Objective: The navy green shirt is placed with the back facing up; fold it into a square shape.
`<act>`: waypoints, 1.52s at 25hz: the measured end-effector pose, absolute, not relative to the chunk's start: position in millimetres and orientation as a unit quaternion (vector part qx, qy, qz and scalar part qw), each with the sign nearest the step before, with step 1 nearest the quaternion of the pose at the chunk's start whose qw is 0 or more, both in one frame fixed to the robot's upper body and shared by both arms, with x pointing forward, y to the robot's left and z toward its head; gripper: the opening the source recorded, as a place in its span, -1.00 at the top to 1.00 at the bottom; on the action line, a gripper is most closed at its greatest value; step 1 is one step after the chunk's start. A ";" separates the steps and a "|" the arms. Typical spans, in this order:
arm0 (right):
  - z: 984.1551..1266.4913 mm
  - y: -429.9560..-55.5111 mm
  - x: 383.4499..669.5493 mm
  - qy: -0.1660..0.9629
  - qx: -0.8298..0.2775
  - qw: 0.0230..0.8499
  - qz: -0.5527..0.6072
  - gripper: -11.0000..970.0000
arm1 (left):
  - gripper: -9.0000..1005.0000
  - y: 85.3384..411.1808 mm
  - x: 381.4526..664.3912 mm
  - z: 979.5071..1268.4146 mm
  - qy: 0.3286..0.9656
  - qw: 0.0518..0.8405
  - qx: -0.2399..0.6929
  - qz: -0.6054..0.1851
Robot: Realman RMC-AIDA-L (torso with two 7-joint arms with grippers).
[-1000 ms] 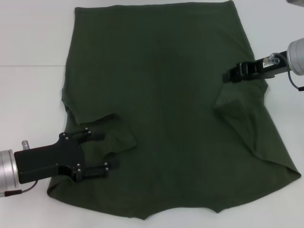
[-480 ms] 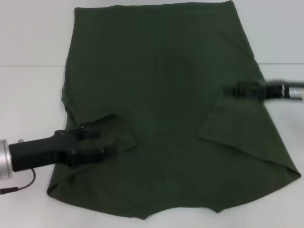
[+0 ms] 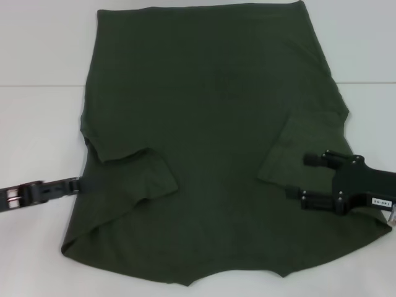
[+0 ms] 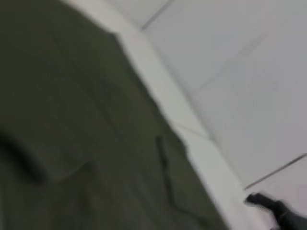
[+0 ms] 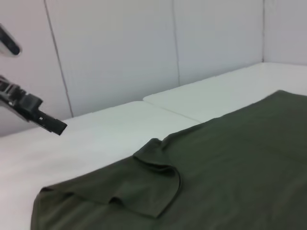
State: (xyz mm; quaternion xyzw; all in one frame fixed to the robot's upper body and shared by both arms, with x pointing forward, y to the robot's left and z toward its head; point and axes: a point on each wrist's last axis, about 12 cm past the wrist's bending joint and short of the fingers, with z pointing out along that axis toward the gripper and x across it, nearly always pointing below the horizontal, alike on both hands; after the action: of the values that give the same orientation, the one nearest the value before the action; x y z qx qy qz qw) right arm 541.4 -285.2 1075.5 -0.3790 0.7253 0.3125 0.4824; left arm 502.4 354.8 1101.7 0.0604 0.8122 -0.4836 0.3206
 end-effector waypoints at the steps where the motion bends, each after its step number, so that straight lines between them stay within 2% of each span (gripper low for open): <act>1: 1074.8 -284.5 541.0 0.724 -0.382 0.483 0.312 -0.85 | -0.71 360.2 500.5 1101.4 0.825 0.301 0.043 -0.476; 5: 1073.7 -280.0 540.4 0.715 -0.403 0.479 0.311 -0.85 | -0.71 374.9 499.9 1103.1 0.872 0.215 -0.010 -0.440; 14: 1064.1 -273.1 534.1 0.688 -0.455 0.485 0.290 -0.84 | -0.71 374.4 500.6 1097.2 0.880 0.135 -0.101 -0.443; 26: 1061.1 -270.4 530.1 0.678 -0.472 0.484 0.289 -0.84 | -0.71 382.6 502.4 1081.4 0.902 0.110 -0.161 -0.385; 38: 1061.3 -269.9 529.9 0.676 -0.475 0.483 0.290 -0.83 | -0.71 374.9 507.3 1072.2 0.900 0.109 -0.165 -0.389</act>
State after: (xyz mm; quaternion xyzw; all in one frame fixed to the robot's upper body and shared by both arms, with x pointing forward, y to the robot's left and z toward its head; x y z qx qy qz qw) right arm 529.9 -269.9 1061.3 -0.4747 0.6761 0.2900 0.4831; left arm 507.3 374.9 1072.2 -0.1649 0.8998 -0.3891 0.1089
